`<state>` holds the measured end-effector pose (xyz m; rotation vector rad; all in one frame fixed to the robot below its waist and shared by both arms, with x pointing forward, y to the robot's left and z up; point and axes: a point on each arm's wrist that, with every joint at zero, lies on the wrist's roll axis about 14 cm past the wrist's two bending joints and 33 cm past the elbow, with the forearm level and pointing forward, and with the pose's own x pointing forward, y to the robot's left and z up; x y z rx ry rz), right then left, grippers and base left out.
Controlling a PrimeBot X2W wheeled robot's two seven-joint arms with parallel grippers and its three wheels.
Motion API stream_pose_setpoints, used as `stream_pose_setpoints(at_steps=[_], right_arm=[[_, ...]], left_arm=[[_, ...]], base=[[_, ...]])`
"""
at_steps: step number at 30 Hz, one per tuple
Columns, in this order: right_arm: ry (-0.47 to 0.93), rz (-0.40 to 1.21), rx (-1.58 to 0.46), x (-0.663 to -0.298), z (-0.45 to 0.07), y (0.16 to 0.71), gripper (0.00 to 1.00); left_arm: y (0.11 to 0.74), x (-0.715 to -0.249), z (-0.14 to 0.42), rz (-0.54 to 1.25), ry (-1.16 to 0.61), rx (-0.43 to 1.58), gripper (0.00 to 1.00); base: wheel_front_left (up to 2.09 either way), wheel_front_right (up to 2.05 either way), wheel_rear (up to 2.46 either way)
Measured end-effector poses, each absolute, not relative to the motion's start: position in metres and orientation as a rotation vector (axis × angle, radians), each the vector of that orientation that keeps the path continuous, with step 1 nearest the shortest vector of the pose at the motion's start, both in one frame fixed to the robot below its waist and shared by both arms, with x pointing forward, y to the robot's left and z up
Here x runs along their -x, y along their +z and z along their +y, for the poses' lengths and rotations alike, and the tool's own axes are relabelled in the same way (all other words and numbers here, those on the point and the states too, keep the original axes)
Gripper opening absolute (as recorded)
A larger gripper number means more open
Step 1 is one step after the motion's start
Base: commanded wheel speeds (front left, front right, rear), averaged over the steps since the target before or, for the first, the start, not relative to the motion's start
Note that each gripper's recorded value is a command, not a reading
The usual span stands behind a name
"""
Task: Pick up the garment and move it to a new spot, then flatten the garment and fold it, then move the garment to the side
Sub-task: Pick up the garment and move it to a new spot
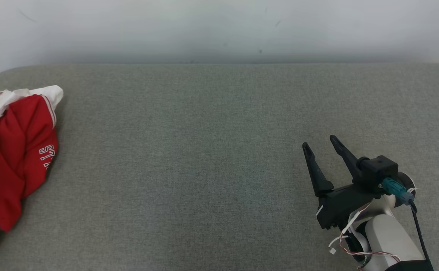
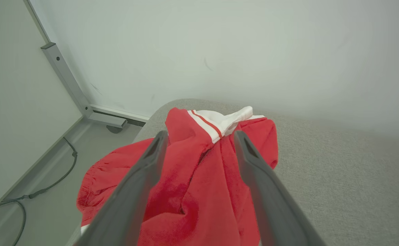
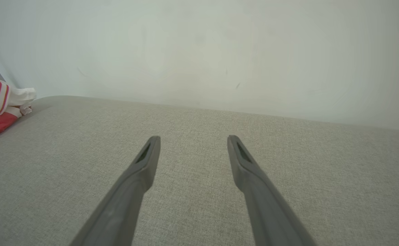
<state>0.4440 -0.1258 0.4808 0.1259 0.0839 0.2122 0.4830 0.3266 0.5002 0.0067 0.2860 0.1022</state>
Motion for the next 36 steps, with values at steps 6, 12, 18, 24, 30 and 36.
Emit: stream_pose_setpoints(at_steps=[6, 12, 18, 24, 30, 36], right_arm=[[0.191, 0.101, -0.126, -0.447, -0.133, 0.472, 1.00], [0.179, 0.105, -0.122, -0.450, -0.138, 0.469, 1.00], [0.168, 0.107, -0.106, -0.453, -0.144, 0.469, 1.00], [0.160, 0.113, -0.094, -0.454, -0.149, 0.468, 1.00], [0.145, 0.117, -0.078, -0.454, -0.157, 0.466, 1.00], [0.144, 0.122, -0.069, -0.455, -0.159, 0.466, 1.00]], left_arm=[[0.477, -0.491, 0.320, 0.428, 0.064, 0.062, 1.00], [0.457, -0.490, 0.325, 0.556, 0.065, 0.104, 1.00], [0.443, -0.492, 0.323, 0.634, 0.066, 0.160, 1.00], [0.412, -0.479, 0.324, 0.789, 0.087, 0.199, 1.00], [0.391, -0.473, 0.319, 0.878, 0.089, 0.203, 1.00], [0.382, -0.469, 0.313, 0.918, 0.055, 0.133, 0.49]], base=[[0.00, 0.00, 0.00], [0.00, 0.00, 0.00], [0.00, 0.00, 0.00], [0.00, 0.00, 0.00], [0.00, 0.00, 0.00], [0.00, 0.00, 0.00]])
